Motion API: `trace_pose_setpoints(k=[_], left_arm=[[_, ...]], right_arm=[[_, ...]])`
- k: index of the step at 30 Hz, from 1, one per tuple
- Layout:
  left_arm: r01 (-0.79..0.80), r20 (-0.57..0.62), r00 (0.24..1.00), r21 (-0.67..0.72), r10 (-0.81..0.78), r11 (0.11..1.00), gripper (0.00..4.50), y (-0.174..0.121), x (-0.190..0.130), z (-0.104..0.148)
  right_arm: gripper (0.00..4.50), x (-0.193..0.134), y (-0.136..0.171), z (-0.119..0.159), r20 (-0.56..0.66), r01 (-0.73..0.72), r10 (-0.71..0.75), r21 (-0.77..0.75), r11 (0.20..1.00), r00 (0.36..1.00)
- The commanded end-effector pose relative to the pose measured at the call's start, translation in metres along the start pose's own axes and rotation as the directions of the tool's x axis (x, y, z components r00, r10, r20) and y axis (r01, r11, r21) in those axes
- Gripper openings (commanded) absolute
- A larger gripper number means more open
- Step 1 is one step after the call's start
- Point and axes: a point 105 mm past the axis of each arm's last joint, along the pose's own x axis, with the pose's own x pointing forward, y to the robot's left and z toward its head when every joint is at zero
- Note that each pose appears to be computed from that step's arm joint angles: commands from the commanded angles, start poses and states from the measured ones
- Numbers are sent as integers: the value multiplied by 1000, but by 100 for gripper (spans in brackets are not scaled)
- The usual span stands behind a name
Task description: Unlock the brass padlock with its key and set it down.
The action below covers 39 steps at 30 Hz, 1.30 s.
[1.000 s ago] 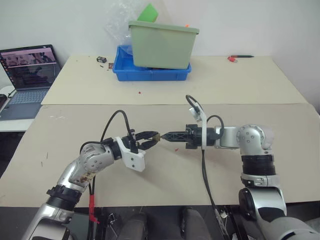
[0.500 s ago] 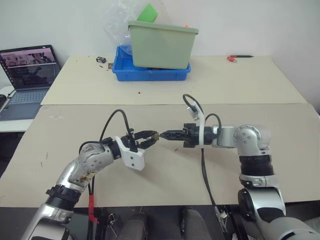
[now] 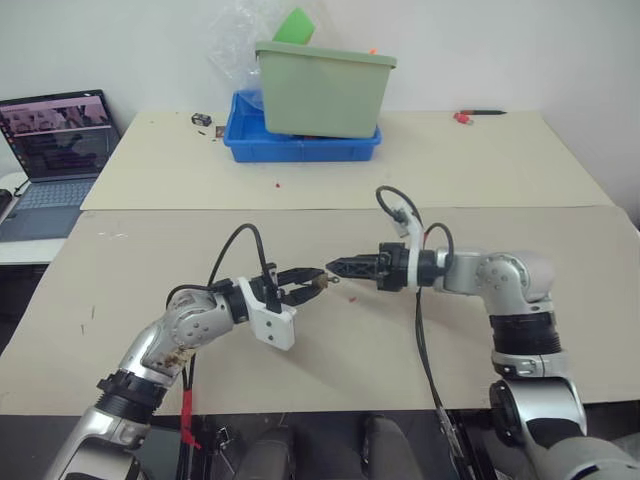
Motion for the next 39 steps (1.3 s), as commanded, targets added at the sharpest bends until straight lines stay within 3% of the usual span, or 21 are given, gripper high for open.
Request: trace_pose_setpoints(k=[1,9,24,29,35,36,39], left_arm=[[-23,40,999,29,22,999,81,10,0,10],[-22,41,999,28,21,999,81,10,-1,10],[-24,40,999,30,22,999,81,11,-1,11],[-25,42,999,29,23,999,81,11,-1,11],[-27,41,999,28,26,999,81,11,-2,11],[-27,41,999,28,26,999,81,11,-2,11],[-32,36,999,22,32,999,81,12,-2,10]], right_arm=[[405,-5,22,8,15,-96,98,-86,992,995],[405,6,31,-6,-23,-143,142,-79,986,990],[405,13,32,-6,-9,-153,153,-62,986,988],[271,14,32,-5,-2,-153,153,-60,986,988],[60,14,33,-5,2,-155,155,-60,986,988],[41,14,33,-5,2,-154,155,-61,986,988],[41,15,32,-4,7,-150,151,-63,987,989]])
